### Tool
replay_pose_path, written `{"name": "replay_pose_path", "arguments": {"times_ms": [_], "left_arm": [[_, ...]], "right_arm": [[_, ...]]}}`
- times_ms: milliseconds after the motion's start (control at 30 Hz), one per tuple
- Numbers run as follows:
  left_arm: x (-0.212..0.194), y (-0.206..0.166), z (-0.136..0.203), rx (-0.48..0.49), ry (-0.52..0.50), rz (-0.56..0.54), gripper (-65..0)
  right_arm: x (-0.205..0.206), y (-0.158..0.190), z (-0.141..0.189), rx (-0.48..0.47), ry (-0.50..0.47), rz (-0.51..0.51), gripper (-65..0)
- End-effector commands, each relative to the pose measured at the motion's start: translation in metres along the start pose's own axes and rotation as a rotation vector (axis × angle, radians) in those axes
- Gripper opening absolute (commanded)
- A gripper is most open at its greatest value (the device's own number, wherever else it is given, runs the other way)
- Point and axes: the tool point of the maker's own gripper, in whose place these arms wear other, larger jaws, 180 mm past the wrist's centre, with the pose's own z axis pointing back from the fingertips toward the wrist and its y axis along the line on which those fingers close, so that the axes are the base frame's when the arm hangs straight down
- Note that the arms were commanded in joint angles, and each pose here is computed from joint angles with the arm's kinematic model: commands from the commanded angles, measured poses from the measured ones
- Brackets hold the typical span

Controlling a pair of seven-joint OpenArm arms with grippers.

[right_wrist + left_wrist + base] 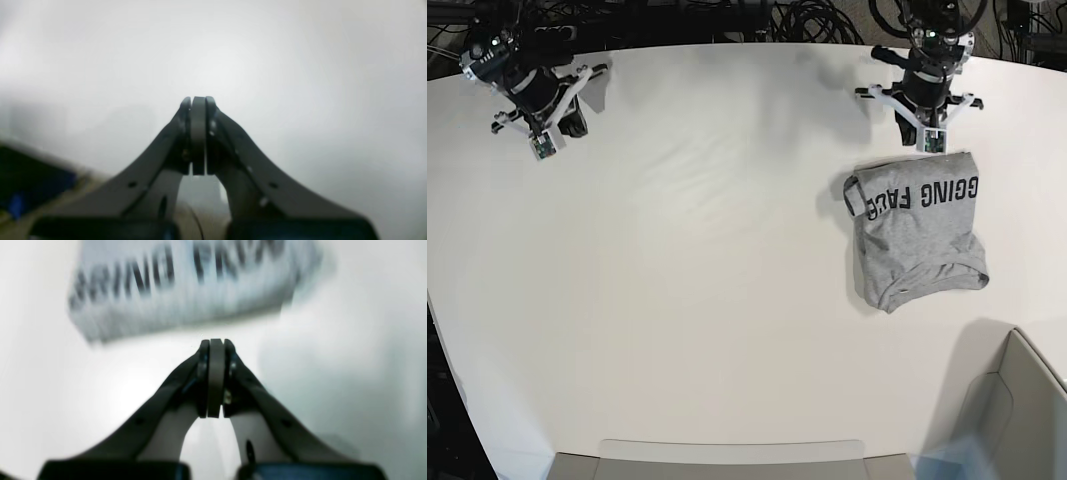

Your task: Fold the T-shirt properly

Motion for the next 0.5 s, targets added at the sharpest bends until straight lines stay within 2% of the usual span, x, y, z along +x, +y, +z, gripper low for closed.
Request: {"name": "replay_pose_path", "arguments": {"times_ms": [0,267,400,467], "left_arm": [[0.002,0.003,0.006,0.008,-0.017,-0.009,-65.0],[-0.091,0.005,0.048,-0.001,0.233,-0.04,-65.0],[-0.131,0.008,0.075,0.003,0.358,-0.05,-65.0],[-0.15,0.014,0.087,0.033,0.437,-0.036,-65.0]], "right_arm": [[-0.005,0.004,0.006,0.012,0.002,0.004,-65.0],[-0.114,0.029,0.05,0.062,0.304,-0.05,-65.0],[-0.147,0.045,0.069,0.118,0.414,-0.033,-65.0],[-0.155,0.052,0.073,0.139,0.441,-0.03,-65.0]]}}
